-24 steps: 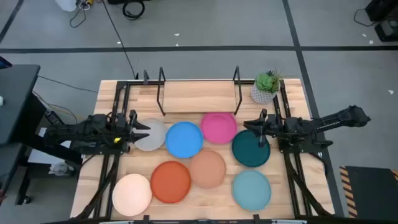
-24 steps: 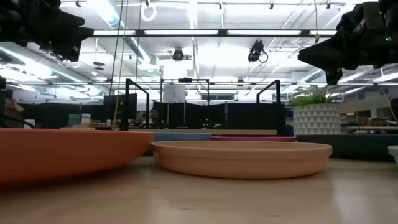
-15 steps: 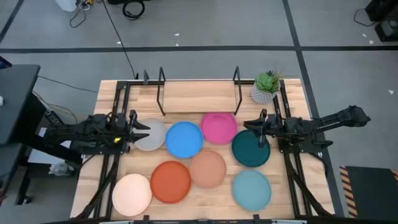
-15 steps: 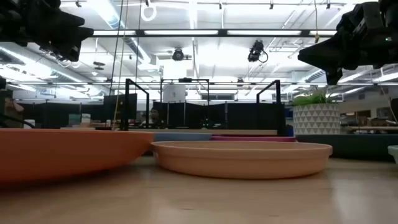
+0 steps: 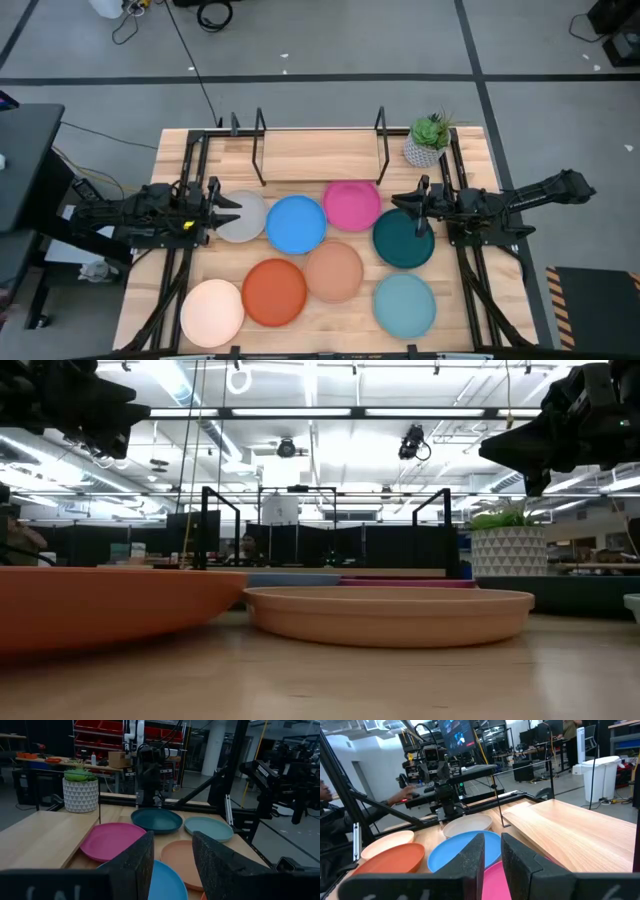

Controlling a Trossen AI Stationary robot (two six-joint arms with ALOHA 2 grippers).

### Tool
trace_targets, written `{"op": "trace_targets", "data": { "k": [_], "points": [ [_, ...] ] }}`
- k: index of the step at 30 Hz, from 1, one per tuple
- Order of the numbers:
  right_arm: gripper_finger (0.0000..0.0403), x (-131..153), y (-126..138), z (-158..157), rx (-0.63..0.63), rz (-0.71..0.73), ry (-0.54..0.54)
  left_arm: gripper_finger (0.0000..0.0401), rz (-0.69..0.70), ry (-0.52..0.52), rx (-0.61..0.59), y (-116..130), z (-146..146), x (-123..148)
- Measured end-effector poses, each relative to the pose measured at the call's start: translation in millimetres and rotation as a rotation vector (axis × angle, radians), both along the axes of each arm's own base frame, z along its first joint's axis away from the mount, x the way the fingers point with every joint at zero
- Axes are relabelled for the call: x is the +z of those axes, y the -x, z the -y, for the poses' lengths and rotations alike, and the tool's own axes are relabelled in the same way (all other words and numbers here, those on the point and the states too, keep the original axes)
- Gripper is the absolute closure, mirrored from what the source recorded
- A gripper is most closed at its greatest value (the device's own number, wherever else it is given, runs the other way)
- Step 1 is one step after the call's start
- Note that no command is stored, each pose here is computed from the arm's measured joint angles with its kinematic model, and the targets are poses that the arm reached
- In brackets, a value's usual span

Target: Place and stack plates onto a shelf

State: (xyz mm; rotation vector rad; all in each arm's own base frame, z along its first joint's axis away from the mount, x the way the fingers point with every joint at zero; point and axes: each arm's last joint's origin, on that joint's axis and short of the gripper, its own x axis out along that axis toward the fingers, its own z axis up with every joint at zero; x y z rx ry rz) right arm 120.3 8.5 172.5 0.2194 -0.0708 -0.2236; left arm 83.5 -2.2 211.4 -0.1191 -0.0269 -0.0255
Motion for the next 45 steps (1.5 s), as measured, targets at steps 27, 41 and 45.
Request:
{"op": "trace_targets", "data": {
  "k": [27, 41, 45],
  "points": [
    [0.0334, -0.1, 0.0, 0.0, 0.0, 0.0, 0.0, 0.026, 0.0, 0.0, 0.0, 0.0, 0.0, 0.0],
    [0.0334, -0.1, 0.0, 0.0, 0.0, -0.001, 0.0, 0.026, 0.013, -0.005, 0.0, 0.0, 0.0, 1.2],
    [0.0334, 0.1, 0.0, 0.0, 0.0, 0.001, 0.0, 0.026, 0.035, 0.006, 0.0, 0.2, 0.0, 3.5]
  ]
}}
